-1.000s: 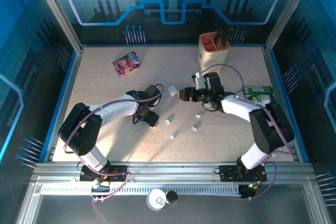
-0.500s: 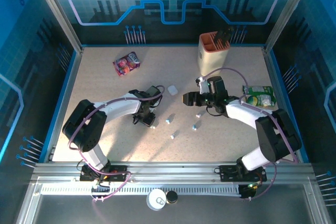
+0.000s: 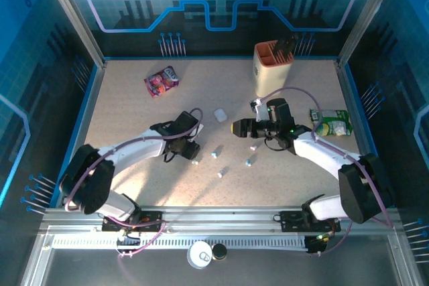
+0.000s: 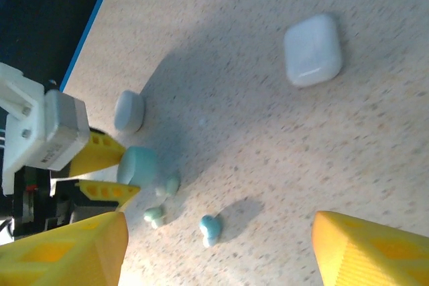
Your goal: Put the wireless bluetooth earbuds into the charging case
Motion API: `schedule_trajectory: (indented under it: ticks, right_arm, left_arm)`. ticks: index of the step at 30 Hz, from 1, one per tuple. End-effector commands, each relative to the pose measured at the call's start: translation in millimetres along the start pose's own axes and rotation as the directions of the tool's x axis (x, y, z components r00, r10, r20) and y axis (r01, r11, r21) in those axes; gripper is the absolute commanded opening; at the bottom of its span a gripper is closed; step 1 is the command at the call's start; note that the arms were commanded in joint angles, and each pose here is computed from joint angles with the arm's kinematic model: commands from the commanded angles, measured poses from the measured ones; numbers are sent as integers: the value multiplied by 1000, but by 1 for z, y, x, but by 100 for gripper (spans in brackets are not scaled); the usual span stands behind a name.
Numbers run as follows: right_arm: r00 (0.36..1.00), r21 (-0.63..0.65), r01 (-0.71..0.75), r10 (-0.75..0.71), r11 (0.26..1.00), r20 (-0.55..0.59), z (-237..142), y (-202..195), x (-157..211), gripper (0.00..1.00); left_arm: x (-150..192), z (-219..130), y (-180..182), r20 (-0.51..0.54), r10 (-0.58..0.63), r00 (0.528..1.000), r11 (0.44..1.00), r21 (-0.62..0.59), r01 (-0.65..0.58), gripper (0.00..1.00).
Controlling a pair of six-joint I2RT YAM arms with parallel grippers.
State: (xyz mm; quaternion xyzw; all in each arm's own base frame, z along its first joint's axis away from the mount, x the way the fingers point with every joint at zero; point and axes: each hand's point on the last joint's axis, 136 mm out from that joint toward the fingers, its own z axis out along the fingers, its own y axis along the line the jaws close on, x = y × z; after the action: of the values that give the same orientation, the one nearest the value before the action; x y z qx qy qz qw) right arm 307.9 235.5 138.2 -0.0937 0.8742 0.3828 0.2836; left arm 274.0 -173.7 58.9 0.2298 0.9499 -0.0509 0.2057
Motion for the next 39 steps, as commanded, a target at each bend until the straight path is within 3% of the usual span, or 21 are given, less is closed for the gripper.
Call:
schedule_trajectory:
  ticks: [1,6,9,15,28,39]
  right_arm:
    - [994,-44,-75,71,996,-85,1,18,21,73]
    - [977,-122,-145,123,982,-175,17,40,34,73]
    - [970,-173,-161,124,972,-208,27,54,37,73]
    - [965,-272,-172,107,947,-240,37,78,38,73]
    - [958,-274,-180,106,945,-266,50,81,42,73]
    - [949,-248,-197,122,949,-289,59,75,45,39]
  left_arm:
    - [-34,-15,-16,209,52,977,993,92,-73,43]
    - [-54,-45,-43,433,96,896,958,206,-202,43]
    - [-58,-58,-51,516,105,850,941,226,-253,41]
    - [-52,-61,-50,534,134,835,937,206,-282,40]
    - [-47,-59,-58,533,133,836,919,249,-304,43]
    - [-46,-59,-59,532,149,833,916,243,-319,43]
